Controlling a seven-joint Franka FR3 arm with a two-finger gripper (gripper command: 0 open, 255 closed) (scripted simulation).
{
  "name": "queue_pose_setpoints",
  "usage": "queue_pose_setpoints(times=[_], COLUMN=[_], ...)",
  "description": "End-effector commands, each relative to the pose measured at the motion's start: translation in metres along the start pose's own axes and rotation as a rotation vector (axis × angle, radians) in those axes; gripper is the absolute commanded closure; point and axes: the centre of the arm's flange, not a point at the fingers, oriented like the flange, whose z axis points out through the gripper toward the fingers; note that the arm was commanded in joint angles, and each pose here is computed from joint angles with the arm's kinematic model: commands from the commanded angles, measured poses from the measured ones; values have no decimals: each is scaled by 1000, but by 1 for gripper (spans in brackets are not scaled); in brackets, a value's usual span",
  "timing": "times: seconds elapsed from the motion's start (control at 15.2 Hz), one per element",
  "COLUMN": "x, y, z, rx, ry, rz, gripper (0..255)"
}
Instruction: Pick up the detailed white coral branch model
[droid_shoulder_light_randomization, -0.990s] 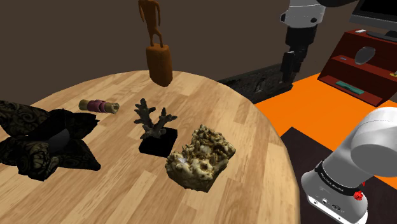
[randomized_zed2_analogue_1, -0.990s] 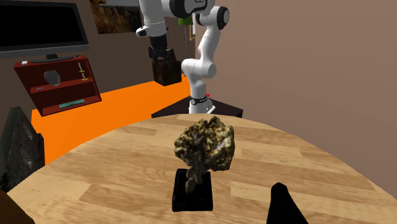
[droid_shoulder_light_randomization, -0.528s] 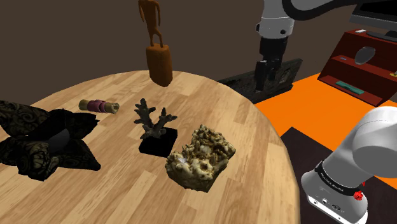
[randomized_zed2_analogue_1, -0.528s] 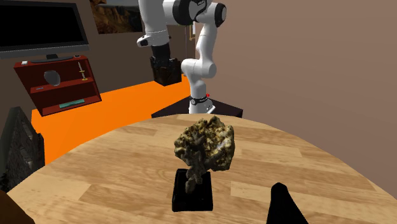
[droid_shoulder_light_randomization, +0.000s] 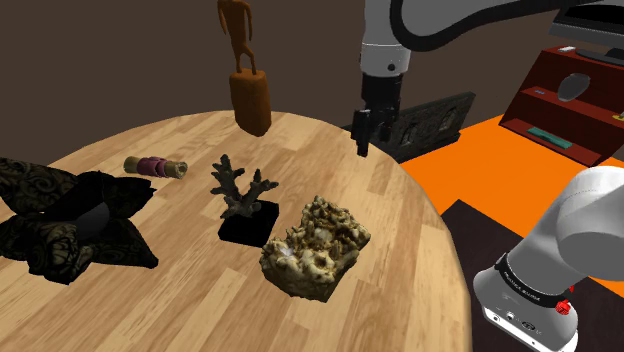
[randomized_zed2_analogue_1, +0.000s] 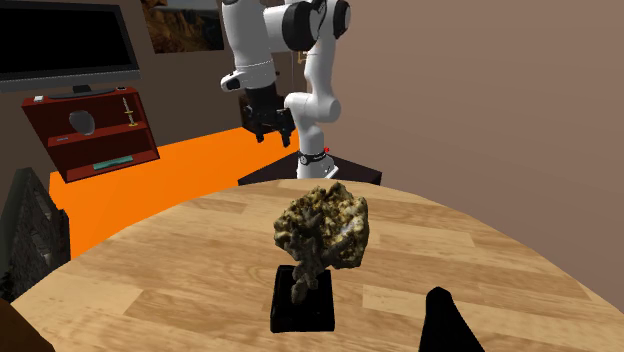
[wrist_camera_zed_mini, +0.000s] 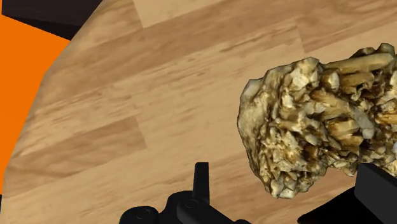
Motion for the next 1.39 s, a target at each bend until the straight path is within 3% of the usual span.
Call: queue_pose_setpoints(times=[0.0, 1.19, 1.32], x=[17, 151, 157], y=[-21, -189, -196], z=[7, 36, 41], rx=[15, 144, 150], ry=[7, 64, 66], rz=[-3, -36, -37], gripper=[0, 0, 0])
